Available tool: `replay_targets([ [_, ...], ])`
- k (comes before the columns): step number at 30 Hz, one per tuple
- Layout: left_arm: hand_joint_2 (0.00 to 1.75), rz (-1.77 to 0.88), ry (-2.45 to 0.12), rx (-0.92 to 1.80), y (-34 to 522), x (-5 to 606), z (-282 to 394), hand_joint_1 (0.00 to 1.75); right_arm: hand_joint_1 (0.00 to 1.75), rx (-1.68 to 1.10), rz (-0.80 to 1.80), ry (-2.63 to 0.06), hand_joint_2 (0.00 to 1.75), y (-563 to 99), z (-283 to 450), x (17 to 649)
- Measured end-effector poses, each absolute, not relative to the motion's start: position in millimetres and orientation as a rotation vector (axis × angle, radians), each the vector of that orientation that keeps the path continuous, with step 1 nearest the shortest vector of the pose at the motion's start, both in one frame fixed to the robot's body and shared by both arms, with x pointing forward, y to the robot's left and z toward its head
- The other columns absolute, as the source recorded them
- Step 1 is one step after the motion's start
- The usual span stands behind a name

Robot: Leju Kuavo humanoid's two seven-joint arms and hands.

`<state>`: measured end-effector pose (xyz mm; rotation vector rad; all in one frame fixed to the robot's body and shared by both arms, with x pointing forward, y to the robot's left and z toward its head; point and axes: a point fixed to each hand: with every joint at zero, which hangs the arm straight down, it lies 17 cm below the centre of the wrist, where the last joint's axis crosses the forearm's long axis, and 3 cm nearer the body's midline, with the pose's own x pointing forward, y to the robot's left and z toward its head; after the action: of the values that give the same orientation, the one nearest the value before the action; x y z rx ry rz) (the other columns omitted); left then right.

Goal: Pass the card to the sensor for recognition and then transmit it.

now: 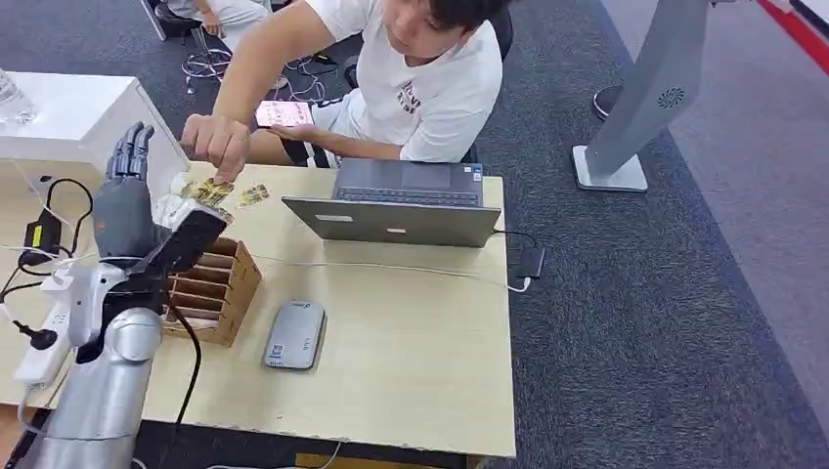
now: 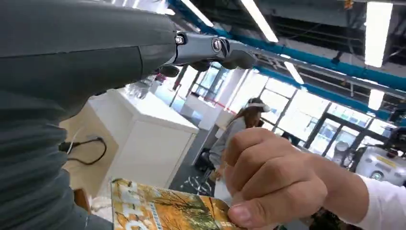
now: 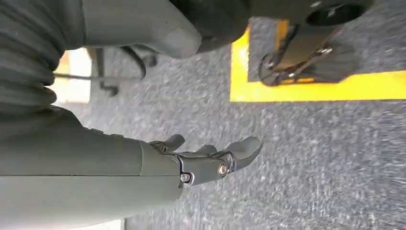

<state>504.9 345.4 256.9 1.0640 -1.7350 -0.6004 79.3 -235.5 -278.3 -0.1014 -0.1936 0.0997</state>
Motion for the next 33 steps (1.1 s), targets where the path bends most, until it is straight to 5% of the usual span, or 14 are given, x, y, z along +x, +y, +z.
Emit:
replay_targets([
  [6,1.75,-0.817,-1.743,1.206,314,501,259,0.00,0.00,-0.132,0.209,-0.167,1.75,-241,-280,69],
  [7,1.75,-0.870,-1.738,1.240,307,500,258,0.37,0.00,-0.138,0.236,-0.162,1.75,-242,-280,67],
  [8,1.75,-0.911,-1.730,1.263,302,499,255,1.75,0.00,-0.143,0.252,-0.157,1.75,-243,-281,66],
  [33,1.75,-1.047,-1.799,1.201,243,495,248,1.75,0.00,-0.148,0.310,-0.145,1.75,-244,-281,60],
])
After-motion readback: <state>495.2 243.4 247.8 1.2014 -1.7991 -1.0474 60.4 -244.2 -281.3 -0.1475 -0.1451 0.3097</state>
